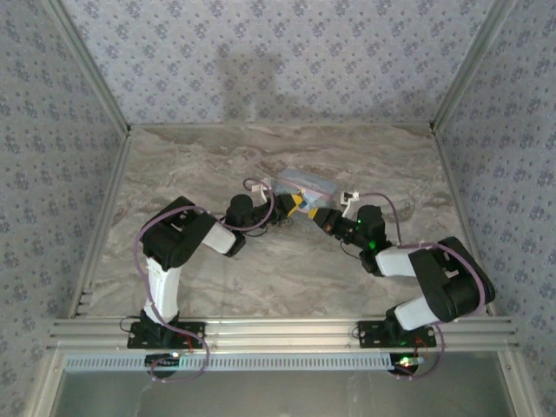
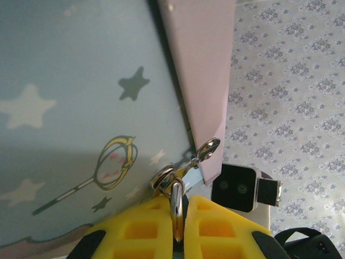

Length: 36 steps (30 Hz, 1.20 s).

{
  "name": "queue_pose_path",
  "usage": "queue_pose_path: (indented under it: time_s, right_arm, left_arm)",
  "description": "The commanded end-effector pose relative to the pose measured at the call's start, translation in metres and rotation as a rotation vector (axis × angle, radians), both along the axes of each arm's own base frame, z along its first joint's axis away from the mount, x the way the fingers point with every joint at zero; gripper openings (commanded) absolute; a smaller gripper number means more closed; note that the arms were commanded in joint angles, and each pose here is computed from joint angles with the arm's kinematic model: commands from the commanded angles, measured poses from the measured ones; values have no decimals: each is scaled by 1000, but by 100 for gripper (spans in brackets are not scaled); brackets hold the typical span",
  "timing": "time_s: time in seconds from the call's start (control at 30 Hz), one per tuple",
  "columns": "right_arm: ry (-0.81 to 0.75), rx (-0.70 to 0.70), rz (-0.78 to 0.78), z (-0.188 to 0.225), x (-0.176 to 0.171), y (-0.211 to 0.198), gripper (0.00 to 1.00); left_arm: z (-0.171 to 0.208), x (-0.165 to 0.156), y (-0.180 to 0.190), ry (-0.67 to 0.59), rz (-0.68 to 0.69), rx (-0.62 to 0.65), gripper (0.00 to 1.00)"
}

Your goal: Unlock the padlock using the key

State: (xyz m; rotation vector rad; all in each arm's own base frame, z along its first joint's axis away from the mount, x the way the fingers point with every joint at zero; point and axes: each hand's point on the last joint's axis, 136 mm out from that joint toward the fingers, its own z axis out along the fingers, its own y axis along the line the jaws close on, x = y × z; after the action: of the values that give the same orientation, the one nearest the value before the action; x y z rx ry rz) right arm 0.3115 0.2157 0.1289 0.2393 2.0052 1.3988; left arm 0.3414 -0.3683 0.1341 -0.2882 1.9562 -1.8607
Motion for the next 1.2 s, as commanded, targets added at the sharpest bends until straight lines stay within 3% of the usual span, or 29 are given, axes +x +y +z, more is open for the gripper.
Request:
queue_pose_path:
  time_s: [0.0,1.17]
  right_arm:
    - [-46,8,-25,12,10,0,0]
    - [-59,30,-14,14,21,12,0]
  left_arm:
    - [40,-3,-6,-110,-28,-81,0]
    - [43,-8,-9,-112,-58,-86,0]
